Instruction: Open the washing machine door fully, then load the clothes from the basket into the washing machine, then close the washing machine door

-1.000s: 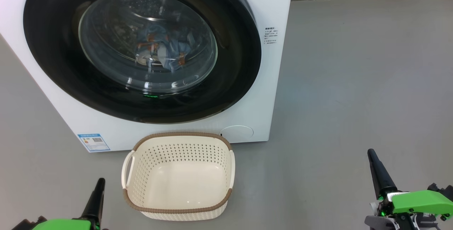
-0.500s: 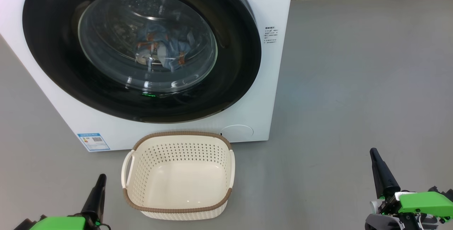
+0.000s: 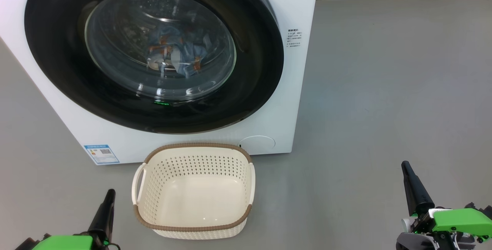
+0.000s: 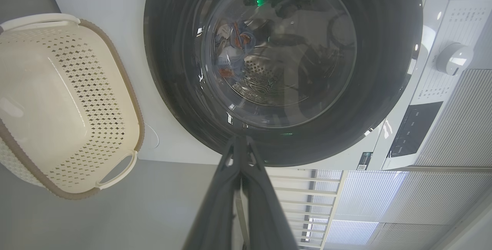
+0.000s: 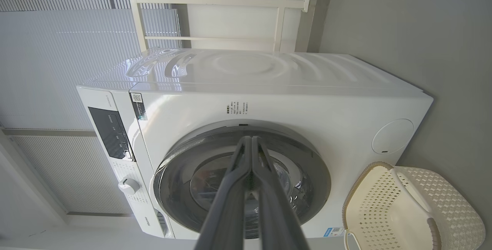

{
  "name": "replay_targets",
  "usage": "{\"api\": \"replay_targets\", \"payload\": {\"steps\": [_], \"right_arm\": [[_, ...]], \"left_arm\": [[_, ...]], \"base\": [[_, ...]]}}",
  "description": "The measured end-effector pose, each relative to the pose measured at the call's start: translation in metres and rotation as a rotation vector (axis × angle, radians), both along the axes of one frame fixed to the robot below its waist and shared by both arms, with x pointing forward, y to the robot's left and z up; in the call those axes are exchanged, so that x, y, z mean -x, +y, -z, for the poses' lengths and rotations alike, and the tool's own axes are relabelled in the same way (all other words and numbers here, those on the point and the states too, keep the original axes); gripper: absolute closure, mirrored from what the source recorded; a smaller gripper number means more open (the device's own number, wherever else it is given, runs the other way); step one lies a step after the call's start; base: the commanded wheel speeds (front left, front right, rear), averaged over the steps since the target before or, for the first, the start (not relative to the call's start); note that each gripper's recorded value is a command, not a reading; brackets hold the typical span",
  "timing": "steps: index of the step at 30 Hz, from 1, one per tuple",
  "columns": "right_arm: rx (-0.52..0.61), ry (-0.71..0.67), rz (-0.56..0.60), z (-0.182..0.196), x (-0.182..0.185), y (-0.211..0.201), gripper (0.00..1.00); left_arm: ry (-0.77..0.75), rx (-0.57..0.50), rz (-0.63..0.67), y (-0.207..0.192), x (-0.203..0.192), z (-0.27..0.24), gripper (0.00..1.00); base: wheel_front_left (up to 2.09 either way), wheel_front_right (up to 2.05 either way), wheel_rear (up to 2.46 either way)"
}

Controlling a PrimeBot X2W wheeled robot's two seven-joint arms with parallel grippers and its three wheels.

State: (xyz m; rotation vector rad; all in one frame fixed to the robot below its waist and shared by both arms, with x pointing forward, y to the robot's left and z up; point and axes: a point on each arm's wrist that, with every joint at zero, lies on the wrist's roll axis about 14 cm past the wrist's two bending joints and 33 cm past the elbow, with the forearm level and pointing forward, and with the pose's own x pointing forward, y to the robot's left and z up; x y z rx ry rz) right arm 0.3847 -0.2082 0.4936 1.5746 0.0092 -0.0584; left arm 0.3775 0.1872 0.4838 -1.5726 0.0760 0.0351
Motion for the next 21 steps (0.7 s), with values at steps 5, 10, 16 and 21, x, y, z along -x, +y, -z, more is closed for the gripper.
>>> {"api": "replay_targets", "payload": {"steps": [5, 10, 16, 21], "right_arm": [[0.0, 0.0, 0.0, 0.0, 0.0, -0.0001, 1.0], [0.0, 0.0, 0.0, 0.0, 0.0, -0.0001, 1.0], [0.0, 0.0, 0.0, -0.0001, 0.0, 0.0, 1.0], [0.0, 0.0, 0.0, 0.0, 0.0, 0.0, 1.0]], "left_arm": [[0.0, 0.0, 0.0, 0.0001, 0.0, 0.0, 1.0], [0.0, 0.0, 0.0, 0.0001, 0.0, 0.0, 1.0], [0.0, 0.0, 0.0, 0.0001, 0.0, 0.0, 1.0], [0.0, 0.0, 0.0, 0.0001, 0.0, 0.0, 1.0]], "base": [[0.0, 0.0, 0.0], [0.0, 0.0, 0.0], [0.0, 0.0, 0.0], [0.0, 0.0, 0.0]]}}
